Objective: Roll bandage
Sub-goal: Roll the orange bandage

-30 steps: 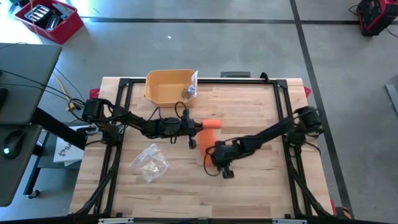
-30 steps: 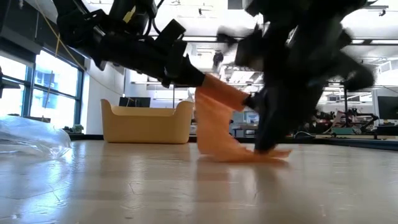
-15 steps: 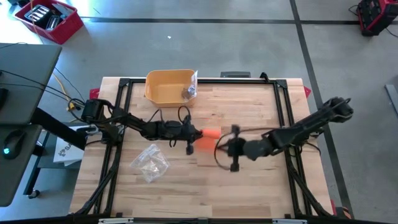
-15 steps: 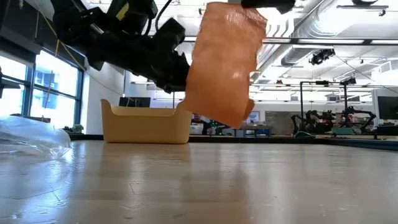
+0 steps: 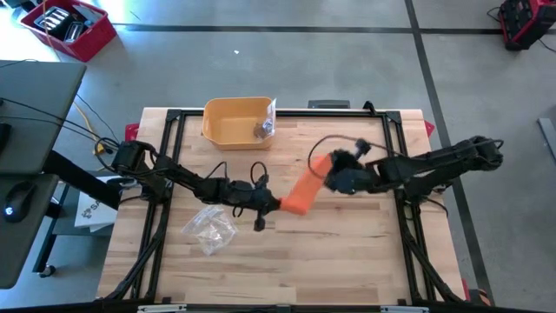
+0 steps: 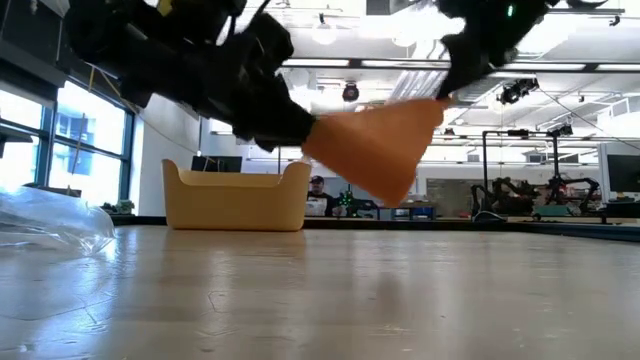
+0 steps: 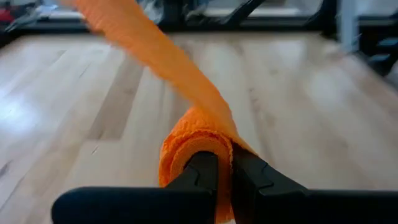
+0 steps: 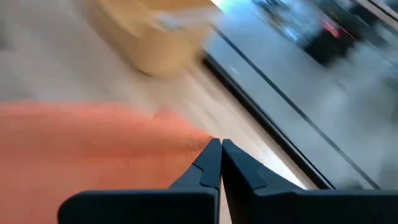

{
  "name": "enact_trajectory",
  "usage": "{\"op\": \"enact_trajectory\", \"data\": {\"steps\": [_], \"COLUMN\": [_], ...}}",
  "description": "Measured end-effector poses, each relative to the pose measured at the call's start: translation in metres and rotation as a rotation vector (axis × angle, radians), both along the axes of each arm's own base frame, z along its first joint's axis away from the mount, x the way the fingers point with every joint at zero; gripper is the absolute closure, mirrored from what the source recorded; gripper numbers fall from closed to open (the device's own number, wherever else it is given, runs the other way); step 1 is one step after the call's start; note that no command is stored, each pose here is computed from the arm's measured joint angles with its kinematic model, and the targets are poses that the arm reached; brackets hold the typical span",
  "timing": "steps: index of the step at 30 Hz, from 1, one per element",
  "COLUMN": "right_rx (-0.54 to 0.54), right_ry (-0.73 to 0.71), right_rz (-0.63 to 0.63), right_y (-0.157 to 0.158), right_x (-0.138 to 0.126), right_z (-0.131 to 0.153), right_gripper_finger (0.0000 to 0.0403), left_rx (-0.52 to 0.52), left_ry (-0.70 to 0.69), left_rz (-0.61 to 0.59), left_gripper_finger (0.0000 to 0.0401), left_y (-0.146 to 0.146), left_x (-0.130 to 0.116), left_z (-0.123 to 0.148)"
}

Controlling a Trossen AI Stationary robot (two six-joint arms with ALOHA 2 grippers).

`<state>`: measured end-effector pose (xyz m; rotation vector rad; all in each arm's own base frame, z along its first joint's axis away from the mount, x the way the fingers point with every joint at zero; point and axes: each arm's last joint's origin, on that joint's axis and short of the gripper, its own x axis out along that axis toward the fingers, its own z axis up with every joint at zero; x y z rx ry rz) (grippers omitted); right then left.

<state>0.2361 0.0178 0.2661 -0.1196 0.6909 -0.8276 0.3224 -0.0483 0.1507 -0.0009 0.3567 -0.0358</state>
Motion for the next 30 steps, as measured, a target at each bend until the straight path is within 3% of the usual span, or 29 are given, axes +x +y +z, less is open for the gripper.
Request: {"op": "enact_trajectory", "data": {"steps": [4, 7, 12, 18, 25, 30], "right_rx": [-0.014, -0.009, 0.101, 0.291, 0.486, 0.515], "right_ry": [0.092, 0.12, 0.017, -0.322, -0.343, -0.356], "right_rz": [-0.146, -0.153, 0.002, 0.241, 0.188, 0.227], "right_y": [-0.025, -0.039, -0.05, -0.039, -0.015, -0.002], "right_x": [-0.01, -0.009, 0.006, 0.016, 0.005, 0.019], "right_z": [-0.006, -0.008, -0.028, -0.079, -0.144, -0.16], "right_gripper_finger": [0.0403, 0.0403, 0.0403, 0.0403, 0.0403, 0.0399], "left_rx": [-0.002, -0.042, -0.091, -0.17, -0.201, -0.213], "left_ry": [0.049, 0.058, 0.038, -0.025, -0.108, -0.11], "left_rz": [0.025, -0.044, -0.123, -0.143, -0.164, -0.157], "left_gripper_finger": [0.0389, 0.0389, 0.0389, 0.0389, 0.0389, 0.0389], "left_y": [0.004, 0.001, -0.004, -0.006, -0.011, -0.011], "left_x": [-0.001, -0.002, -0.001, 0.001, 0.002, 0.002], "left_z": [-0.004, -0.005, -0.002, 0.005, 0.013, 0.013]}}
